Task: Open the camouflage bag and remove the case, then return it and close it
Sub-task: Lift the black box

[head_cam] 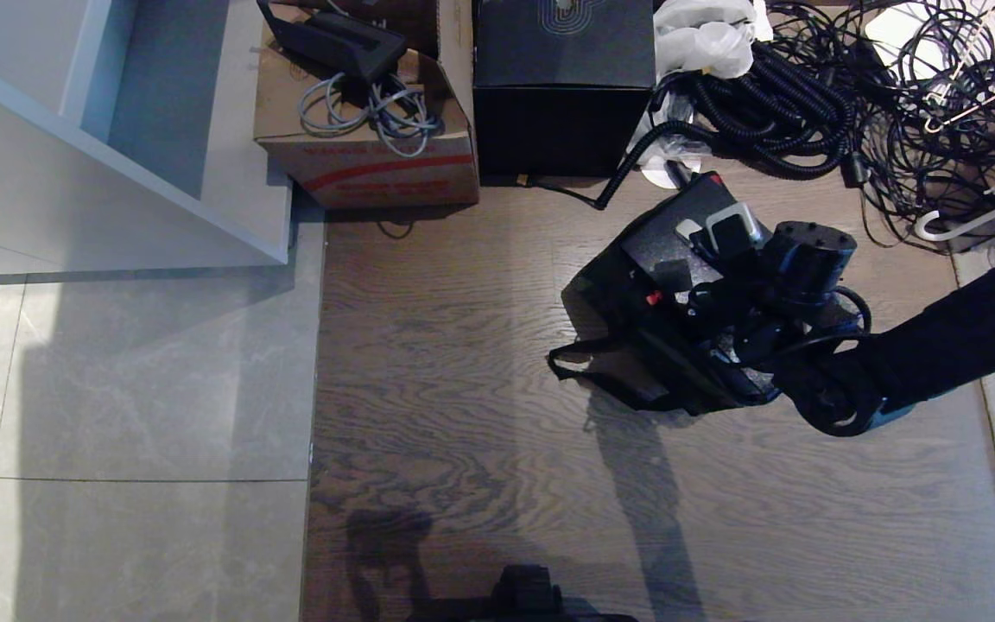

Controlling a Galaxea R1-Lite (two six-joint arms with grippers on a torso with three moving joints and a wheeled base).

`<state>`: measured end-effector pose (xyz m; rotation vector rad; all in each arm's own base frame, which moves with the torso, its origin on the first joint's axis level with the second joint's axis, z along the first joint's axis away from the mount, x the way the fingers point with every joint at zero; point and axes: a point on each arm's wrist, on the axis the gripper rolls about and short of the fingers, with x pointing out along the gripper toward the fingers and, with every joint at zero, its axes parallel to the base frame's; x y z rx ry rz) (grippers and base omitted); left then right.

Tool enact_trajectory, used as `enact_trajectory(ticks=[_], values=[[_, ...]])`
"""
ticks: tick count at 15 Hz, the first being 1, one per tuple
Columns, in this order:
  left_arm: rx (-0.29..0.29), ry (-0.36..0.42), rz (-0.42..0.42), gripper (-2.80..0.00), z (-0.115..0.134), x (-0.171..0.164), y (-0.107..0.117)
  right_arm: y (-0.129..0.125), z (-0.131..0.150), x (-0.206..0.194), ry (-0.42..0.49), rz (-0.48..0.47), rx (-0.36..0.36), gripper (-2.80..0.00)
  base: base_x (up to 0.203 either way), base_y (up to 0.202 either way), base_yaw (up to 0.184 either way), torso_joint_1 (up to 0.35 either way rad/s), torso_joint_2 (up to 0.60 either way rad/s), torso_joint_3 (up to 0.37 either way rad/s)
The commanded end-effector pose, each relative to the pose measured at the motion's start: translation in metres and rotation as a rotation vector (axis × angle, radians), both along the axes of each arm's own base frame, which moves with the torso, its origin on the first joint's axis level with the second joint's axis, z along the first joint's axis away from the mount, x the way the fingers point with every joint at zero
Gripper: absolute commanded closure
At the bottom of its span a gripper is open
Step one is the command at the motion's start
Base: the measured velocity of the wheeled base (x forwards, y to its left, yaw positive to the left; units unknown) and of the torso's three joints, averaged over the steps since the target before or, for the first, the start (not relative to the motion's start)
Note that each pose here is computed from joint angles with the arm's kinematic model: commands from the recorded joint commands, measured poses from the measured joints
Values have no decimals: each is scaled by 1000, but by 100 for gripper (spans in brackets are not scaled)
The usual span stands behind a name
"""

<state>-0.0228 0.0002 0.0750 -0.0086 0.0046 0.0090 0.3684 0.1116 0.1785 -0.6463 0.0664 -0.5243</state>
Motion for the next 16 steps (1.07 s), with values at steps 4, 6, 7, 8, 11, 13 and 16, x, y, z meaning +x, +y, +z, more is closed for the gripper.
enact_trajectory(ticks=[4,6,7,8,11,13,16], values=[[-1,-2,0,0,0,0,0,5,43,-37,-78,44,25,0,0,0,0,0,0,0],[-1,-2,0,0,0,0,0,5,39,-36,-56,44,14,0,0,0,0,0,0,0],[-1,-2,0,0,0,0,0,6,29,-33,-32,45,12,0,0,0,0,0,0,0],[-1,-2,0,0,0,0,0,8,19,-30,-14,49,17,0,0,0,0,0,0,0],[-1,-2,0,0,0,0,0,13,9,-17,-30,62,74,0,0,0,0,0,0,0],[-1,-2,0,0,0,0,0,17,3,-7,-32,64,91,0,0,0,0,0,0,0],[-1,-2,0,0,0,0,0,25,-22,9,-17,113,146,0,0,0,0,0,0,0]])
